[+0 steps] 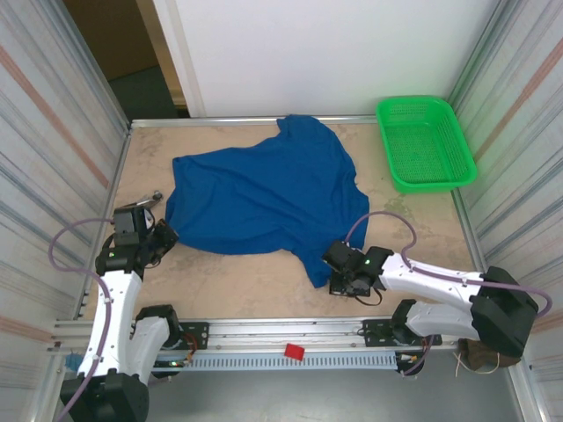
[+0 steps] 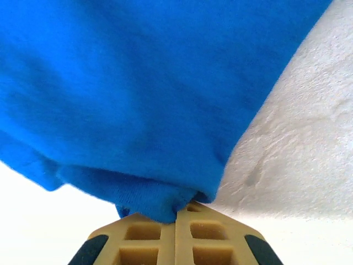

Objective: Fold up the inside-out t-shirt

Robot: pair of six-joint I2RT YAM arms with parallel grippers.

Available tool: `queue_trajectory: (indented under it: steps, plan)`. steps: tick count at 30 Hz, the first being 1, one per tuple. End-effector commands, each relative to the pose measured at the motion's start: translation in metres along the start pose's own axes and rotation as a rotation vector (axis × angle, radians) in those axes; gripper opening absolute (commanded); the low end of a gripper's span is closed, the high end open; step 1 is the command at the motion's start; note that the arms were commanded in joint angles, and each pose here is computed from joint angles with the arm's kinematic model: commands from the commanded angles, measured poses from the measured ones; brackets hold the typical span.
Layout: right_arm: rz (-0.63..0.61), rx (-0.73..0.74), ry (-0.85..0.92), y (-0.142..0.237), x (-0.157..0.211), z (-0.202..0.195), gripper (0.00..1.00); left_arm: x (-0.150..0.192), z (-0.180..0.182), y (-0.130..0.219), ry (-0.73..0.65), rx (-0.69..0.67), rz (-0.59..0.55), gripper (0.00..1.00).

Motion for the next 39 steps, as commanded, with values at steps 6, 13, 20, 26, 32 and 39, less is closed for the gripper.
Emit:
queue_trajectory:
  steps: [6,13,20,26,32,39]
  plan:
    - [-0.139,0.048,0.003,0.04,-0.012,-0.016,0.0,-0.006,-0.014,0.013,0.011,0.068,-0.023,0.0]
    - [-0.422,0.151,-0.036,0.14,-0.054,-0.062,0.0,-0.039,-0.062,0.038,-0.013,0.208,-0.064,0.0]
    - [-0.774,0.201,-0.169,0.264,-0.125,-0.114,0.0,-0.108,-0.144,0.09,-0.02,0.405,-0.228,0.0]
    - [-1.045,0.18,-0.238,0.357,-0.148,-0.125,0.0,-0.137,-0.196,0.147,-0.01,0.582,-0.326,0.0]
    - [-1.322,0.182,-0.242,0.444,-0.126,-0.112,0.0,-0.133,-0.228,0.227,0.001,0.838,-0.376,0.0]
    - [-1.545,0.137,-0.21,0.505,-0.109,-0.096,0.0,-0.128,-0.239,0.282,-0.012,0.96,-0.454,0.0]
Point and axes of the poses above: each hand's point on the last joint's axis, 136 mm out from that joint toward the fingers, its own y axis back along the fingers, its own z axis along the line the jaws close on, x = y × z, the point moved 7 cm from there along y, back along the fingers, and after that the axes turned 15 degrees about y, right-handed, at the moved point
